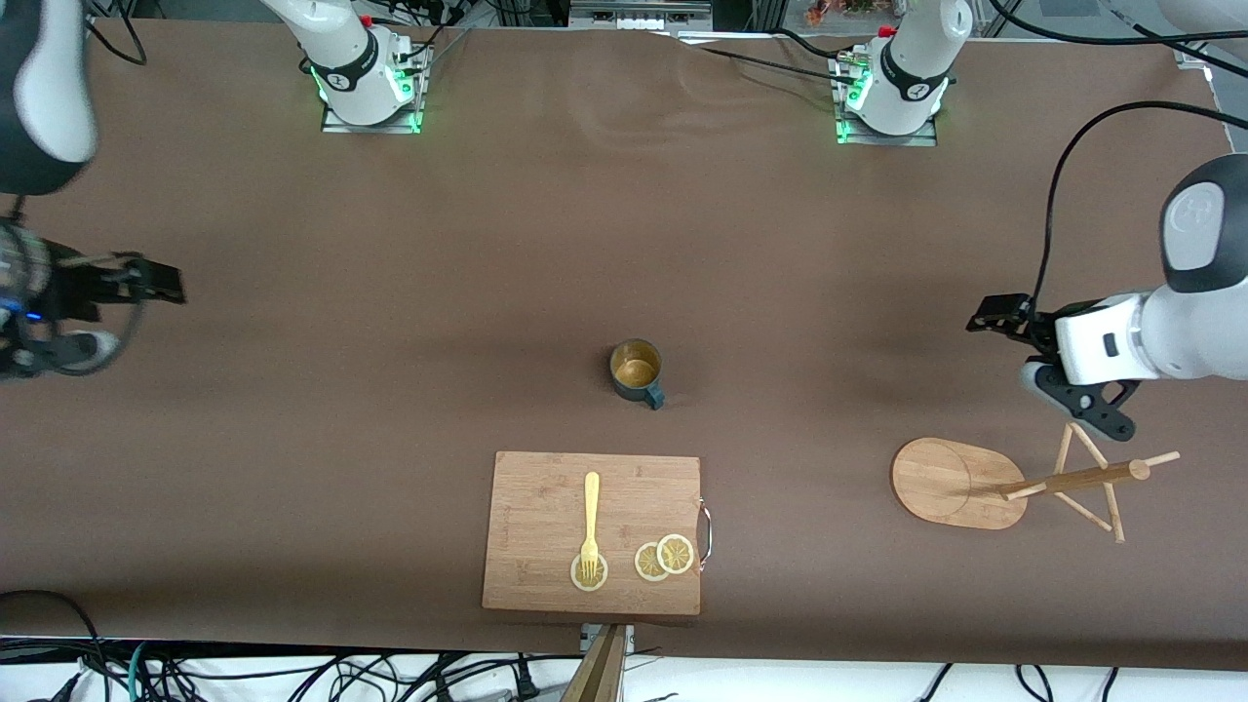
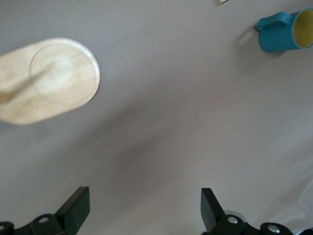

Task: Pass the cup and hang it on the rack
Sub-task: 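Move the left gripper over the teal mug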

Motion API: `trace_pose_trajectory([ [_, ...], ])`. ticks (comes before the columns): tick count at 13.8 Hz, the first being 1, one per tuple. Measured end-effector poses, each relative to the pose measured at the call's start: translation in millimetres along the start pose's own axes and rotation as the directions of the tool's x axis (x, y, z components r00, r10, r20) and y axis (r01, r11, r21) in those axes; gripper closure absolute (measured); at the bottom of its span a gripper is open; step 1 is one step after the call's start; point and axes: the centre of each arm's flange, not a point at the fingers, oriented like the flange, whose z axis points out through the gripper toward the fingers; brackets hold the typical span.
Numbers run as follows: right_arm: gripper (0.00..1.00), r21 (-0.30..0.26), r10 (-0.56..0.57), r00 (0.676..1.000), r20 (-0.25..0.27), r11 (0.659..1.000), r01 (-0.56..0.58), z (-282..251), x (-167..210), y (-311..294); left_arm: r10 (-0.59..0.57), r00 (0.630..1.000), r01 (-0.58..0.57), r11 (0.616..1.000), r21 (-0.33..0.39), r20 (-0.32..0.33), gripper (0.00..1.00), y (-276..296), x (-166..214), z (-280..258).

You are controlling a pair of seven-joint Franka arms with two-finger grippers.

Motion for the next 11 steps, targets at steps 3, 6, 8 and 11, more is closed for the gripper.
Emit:
trace_pose_trajectory([
  [3, 0.0, 0.045, 0.034, 0.999, 0.023, 0.998, -0.035, 0.7, -28.4, 48.3, 0.139, 0.988, -0.139, 0.99, 0.013, -0.06, 0.0, 39.8, 41.7, 19.3],
  [6, 0.0, 0.055, 0.028, 1.0, 0.011, 0.998, -0.028, 0.3, -27.9, 43.4, 0.349, 0.93, -0.346, 0.937, 0.039, -0.113, 0.0, 56.6, 75.5, 57.4],
  [8, 0.0, 0.047, 0.049, 0.999, -0.023, 0.998, -0.048, 1.7, -32.7, 37.1, 0.497, 0.855, -0.498, 0.866, 0.036, -0.149, 0.0, 56.8, 88.0, 85.8],
  [11, 0.0, 0.056, 0.141, 0.99, -0.029, 0.989, -0.139, 3.8, -56.6, 23.7, 0.663, 0.702, -0.682, 0.731, 0.025, -0.262, 0.0, 51.9, 101.8, 116.7],
])
